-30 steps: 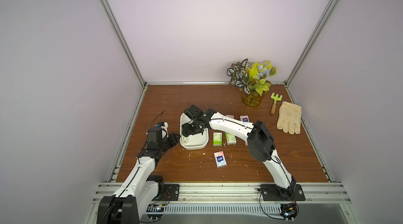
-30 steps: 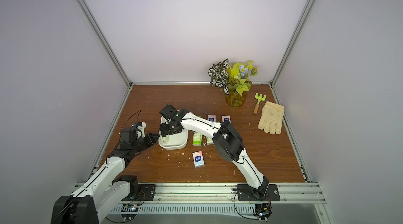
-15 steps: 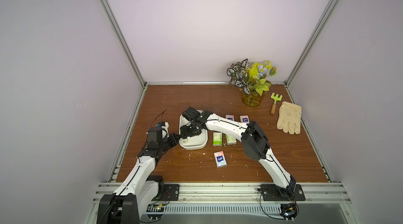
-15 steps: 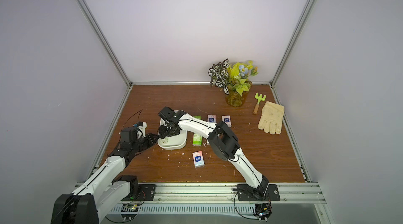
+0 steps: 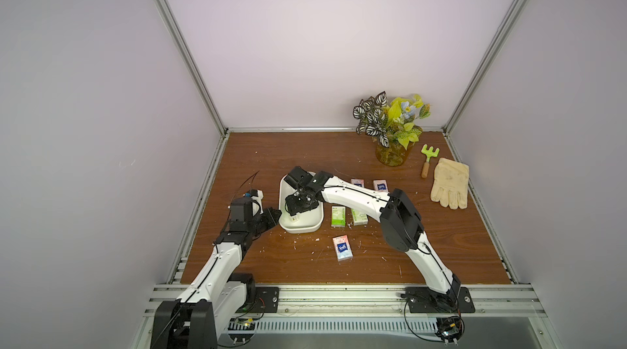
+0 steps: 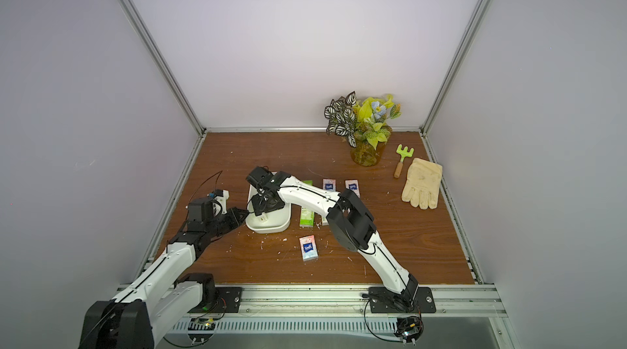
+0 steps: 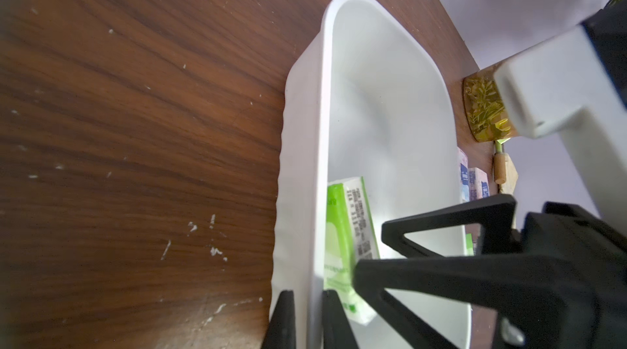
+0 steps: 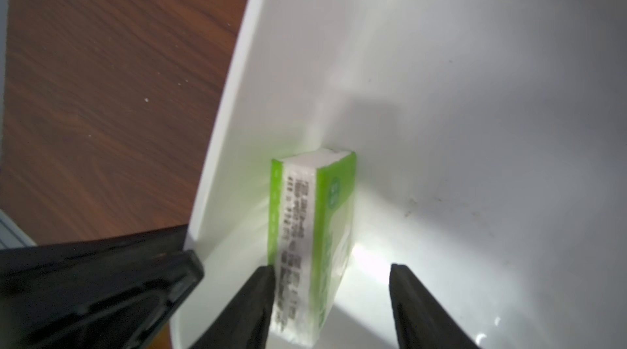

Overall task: Take the pocket tissues out of the storage box
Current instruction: Pick up the pocket tissues from the storage box.

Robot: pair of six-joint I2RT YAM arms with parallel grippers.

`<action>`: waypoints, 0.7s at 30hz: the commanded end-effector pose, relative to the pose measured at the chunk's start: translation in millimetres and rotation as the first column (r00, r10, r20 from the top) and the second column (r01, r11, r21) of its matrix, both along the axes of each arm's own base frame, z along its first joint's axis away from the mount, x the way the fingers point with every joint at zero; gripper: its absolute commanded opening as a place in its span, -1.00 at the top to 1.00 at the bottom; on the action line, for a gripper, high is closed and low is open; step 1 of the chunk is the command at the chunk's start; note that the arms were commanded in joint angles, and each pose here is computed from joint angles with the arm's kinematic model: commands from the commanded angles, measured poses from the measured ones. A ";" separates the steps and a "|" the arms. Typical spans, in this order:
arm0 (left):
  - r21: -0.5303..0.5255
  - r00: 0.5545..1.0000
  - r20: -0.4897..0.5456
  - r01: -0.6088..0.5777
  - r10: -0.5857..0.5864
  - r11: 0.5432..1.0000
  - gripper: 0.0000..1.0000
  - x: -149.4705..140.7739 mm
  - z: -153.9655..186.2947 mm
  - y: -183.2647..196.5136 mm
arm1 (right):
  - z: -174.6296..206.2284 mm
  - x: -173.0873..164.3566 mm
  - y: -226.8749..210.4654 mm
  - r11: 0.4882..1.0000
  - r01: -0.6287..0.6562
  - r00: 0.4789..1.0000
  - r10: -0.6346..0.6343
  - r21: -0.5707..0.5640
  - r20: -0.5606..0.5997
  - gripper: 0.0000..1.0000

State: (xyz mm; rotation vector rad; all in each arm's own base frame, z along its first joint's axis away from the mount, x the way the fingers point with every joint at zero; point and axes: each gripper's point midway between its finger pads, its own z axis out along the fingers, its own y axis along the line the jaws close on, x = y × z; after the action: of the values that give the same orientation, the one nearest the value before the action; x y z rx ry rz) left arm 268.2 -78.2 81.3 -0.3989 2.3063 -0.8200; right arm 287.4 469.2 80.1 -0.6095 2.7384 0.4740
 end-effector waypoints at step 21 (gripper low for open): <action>0.008 1.000 0.006 0.012 -0.012 1.000 0.76 1.1 0.4 1.0 | 55.2 1.8 5.0 0.922 -0.382 0.906 0.387 -0.061 0.170 -0.43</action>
State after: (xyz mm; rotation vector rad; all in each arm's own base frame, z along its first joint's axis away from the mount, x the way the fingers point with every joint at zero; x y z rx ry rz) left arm 267.6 -79.5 80.7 -0.3924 2.3104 -0.8274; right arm 300.5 467.8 137.2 -0.9662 2.5086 0.4643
